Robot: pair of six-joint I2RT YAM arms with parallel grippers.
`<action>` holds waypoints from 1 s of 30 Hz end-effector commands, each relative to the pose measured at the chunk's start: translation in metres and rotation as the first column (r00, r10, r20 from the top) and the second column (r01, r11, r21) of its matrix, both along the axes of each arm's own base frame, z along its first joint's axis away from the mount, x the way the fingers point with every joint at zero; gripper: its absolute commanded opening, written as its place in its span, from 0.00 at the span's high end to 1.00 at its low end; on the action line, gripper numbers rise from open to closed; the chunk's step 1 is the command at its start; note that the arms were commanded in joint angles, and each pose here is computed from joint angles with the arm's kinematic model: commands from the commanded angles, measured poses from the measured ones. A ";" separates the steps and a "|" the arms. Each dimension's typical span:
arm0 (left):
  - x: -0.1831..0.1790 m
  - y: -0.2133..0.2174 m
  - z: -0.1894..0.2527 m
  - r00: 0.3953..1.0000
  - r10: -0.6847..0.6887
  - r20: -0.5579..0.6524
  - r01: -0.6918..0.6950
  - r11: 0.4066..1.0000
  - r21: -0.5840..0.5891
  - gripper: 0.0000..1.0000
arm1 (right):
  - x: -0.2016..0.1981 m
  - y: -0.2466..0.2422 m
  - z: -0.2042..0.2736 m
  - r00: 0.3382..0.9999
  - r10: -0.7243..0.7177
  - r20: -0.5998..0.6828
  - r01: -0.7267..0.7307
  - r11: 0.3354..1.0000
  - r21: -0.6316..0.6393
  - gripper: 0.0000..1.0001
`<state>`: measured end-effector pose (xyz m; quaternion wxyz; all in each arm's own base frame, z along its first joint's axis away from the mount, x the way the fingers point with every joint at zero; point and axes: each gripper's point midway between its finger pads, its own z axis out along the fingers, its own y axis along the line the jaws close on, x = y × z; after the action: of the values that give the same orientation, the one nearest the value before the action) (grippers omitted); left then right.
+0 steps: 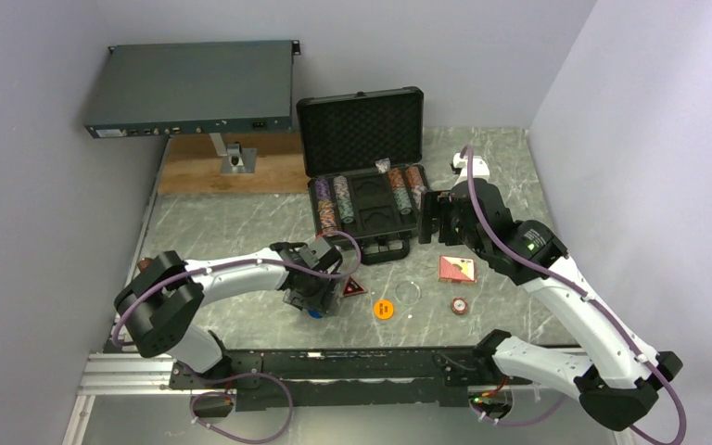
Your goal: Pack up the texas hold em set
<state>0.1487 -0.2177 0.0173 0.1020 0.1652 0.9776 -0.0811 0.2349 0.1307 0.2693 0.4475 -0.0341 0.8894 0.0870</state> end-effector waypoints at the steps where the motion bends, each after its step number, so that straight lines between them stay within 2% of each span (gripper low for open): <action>1: 0.006 -0.004 -0.005 0.999 -0.021 0.048 0.022 1.000 -0.012 0.33 | 0.000 -0.003 0.005 1.000 -0.005 0.019 0.005 1.000 0.002 0.10; 11: 0.007 -0.009 -0.009 0.994 -0.053 0.096 0.049 0.998 0.048 0.28 | -0.001 -0.003 0.004 1.000 -0.004 0.015 0.004 1.000 -0.002 0.10; 18: 0.012 -0.009 -0.010 0.988 -0.046 0.147 0.029 0.992 0.119 0.40 | -0.001 -0.004 0.005 1.000 -0.001 0.017 0.001 1.000 -0.002 0.11; 30: 0.007 -0.011 -0.021 0.989 -0.051 0.141 0.030 0.989 0.148 0.32 | -0.002 -0.004 0.007 1.000 0.005 0.018 -0.005 1.000 0.000 0.12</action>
<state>0.1544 -0.2343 0.0150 0.1536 0.2099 0.9653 -0.0227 0.2347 0.1304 0.2690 0.4471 -0.0364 0.8896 0.0857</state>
